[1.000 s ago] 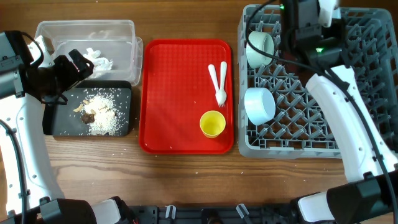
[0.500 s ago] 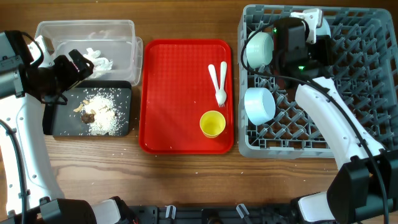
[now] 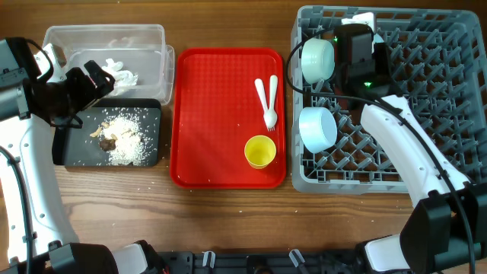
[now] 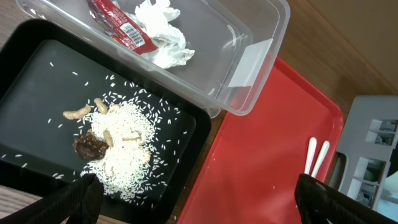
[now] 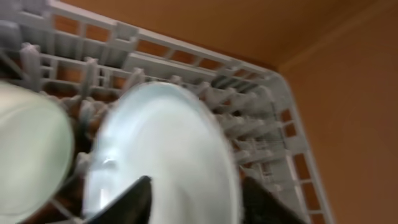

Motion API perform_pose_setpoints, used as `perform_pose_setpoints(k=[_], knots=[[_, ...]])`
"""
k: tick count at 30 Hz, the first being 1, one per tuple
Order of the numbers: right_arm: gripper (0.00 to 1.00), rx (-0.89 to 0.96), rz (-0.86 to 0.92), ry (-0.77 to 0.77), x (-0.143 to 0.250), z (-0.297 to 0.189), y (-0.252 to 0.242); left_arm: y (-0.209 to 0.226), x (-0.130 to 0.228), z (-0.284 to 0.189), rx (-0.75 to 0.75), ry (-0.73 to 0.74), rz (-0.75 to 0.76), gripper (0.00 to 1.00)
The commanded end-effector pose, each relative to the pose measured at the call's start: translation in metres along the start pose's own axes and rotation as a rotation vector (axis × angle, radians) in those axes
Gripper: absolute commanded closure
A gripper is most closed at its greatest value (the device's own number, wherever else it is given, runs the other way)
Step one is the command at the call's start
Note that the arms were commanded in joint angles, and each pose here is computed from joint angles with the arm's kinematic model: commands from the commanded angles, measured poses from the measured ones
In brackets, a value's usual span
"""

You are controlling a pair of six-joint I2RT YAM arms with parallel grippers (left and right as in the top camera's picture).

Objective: Sort waste into correct bins and load items into the dishwasher rack
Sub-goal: 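Push the plate upright into the rack slots and release it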

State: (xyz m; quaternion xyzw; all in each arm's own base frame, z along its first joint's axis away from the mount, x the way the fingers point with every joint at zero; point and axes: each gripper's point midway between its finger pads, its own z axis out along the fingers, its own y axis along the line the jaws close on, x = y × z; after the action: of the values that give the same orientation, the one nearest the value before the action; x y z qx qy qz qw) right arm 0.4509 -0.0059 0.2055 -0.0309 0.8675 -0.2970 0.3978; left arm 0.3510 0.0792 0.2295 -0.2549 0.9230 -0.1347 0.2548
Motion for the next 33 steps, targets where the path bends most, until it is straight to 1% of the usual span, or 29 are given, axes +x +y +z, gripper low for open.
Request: perform_pose_setpoints(k=[1,6,8,11,12,14,15,17,18,19,23,26,29,33], knots=[[0.37,-0.096,0.052,-0.002,0.001,0.002,0.02,-0.002,-0.004,-0.002,0.012,-0.007,0.023,0.0],[0.24,-0.102,0.075,-0.033,-0.016,-0.012,0.007,-0.002,-0.004,-0.002,0.012,-0.007,0.023,0.0],[0.23,-0.144,0.091,-0.063,-0.03,-0.026,0.001,-0.002,-0.004,-0.002,0.012,-0.007,0.023,0.0],[0.23,-0.279,0.124,-0.143,-0.056,-0.057,0.0,-0.002,-0.004,-0.002,0.012,-0.008,0.023,0.0],[0.21,-0.334,0.133,-0.173,-0.063,-0.067,0.002,-0.002,-0.004,-0.002,0.012,-0.008,0.023,0.0],[0.1,-0.463,0.141,-0.232,-0.073,-0.09,0.012,-0.002,-0.004,-0.002,0.012,-0.007,0.023,0.0],[0.0,-0.54,0.14,-0.261,-0.078,-0.102,0.019,-0.002,-0.004,-0.002,0.012,-0.007,0.023,0.0],[0.0,-0.73,0.127,-0.314,-0.085,-0.129,0.039,-0.002,-0.004,-0.002,0.012,-0.008,0.023,0.0],[0.0,-0.795,0.121,-0.328,-0.087,-0.138,0.046,-0.002,-0.004,-0.002,0.012,-0.007,0.023,0.0],[0.0,-0.907,0.107,-0.346,-0.087,-0.153,0.058,-0.002,-0.004,-0.002,0.012,-0.008,0.023,0.0],[0.0,-1.188,0.069,-0.361,-0.081,-0.193,0.084,-0.002,-0.004,-0.002,0.012,-0.007,0.023,0.0],[0.0,-1.264,0.087,-0.332,-0.077,-0.201,0.091,-0.002,-0.004,-0.002,0.012,-0.008,0.023,0.0],[0.0,-1.284,0.169,-0.25,-0.073,-0.197,0.096,-0.002,-0.004,-0.002,0.012,-0.007,0.023,0.0],[0.0,-1.29,0.174,-0.191,-0.064,-0.191,0.102,-0.002,-0.004,-0.002,0.012,-0.007,0.023,0.0]])
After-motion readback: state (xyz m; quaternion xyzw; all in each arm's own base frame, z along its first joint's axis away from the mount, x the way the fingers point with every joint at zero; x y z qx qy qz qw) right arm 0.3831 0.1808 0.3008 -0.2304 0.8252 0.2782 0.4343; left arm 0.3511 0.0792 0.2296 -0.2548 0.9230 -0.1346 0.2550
